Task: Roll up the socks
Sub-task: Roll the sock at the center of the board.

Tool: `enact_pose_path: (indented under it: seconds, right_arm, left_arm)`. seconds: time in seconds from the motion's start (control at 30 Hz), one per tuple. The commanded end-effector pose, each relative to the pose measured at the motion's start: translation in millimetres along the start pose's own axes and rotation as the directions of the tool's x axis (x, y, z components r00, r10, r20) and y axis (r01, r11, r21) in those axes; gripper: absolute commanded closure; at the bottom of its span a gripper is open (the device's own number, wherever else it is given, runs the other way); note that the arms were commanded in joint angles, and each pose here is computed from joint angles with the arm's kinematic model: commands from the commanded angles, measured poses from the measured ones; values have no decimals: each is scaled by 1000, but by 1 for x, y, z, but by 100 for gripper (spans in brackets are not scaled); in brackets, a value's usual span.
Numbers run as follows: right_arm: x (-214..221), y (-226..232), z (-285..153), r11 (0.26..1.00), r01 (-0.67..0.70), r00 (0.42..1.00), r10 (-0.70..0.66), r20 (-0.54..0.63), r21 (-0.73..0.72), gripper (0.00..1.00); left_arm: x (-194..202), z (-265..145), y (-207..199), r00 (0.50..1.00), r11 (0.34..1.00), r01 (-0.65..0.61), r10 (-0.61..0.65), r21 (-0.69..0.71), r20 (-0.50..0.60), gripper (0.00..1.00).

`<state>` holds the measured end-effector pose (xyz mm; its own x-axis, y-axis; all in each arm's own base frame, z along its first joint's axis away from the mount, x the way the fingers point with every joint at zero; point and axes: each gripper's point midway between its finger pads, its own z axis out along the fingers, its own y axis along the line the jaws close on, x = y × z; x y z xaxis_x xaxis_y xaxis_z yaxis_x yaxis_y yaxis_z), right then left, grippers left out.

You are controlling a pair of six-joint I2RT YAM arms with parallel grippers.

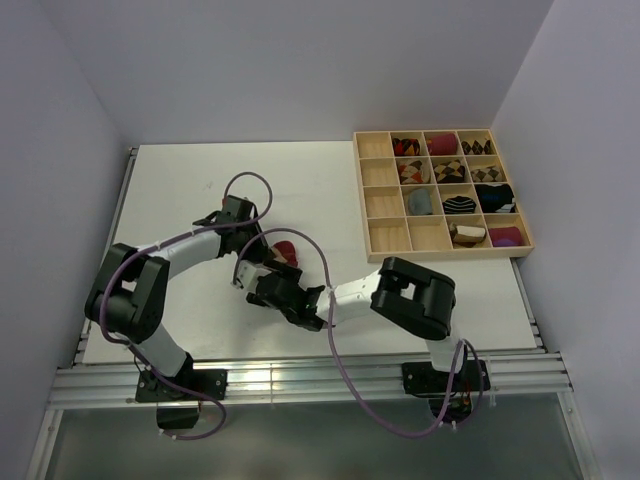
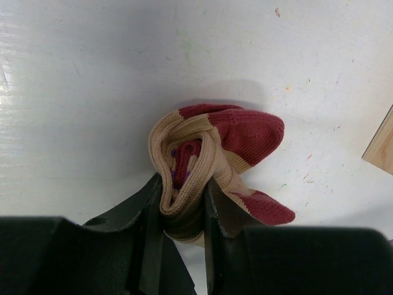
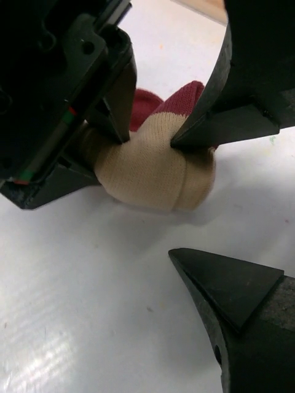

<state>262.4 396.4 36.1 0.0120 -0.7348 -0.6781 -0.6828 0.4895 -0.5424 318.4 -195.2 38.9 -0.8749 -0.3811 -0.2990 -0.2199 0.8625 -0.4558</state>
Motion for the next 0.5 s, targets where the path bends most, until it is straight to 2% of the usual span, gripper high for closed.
enact_pose_path:
  seconds: [0.0, 0.13, 0.23, 0.27, 0.37, 0.47]
  right_arm:
    - [-10, -19, 11, 993, 13, 1000, -15, 16, 119, 27]
    - [3, -21, 17, 988, 35, 999, -32, -24, 149, 36]
    - [13, -22, 20, 988, 33, 999, -26, -44, 152, 49]
    - [16, -25, 21, 988, 25, 999, -18, -49, 151, 65]
    - [20, -28, 20, 992, -9, 998, 16, -55, 129, 100]
    - [23, -24, 18, 998, -43, 997, 45, -69, 35, 100]
  left_arm:
    - [22, 7, 26, 996, 995, -40, 32, -90, -84, 79]
    - [22, 6, 25, 995, 995, -50, 42, -86, -91, 80]
    - [24, 6, 26, 994, 994, -60, 51, -86, -98, 80]
    - [24, 6, 27, 993, 994, -66, 57, -87, -99, 80]
    - [26, 6, 23, 992, 995, -77, 70, -61, -109, 79]
    - [24, 4, 15, 992, 997, -79, 76, -18, -99, 73]
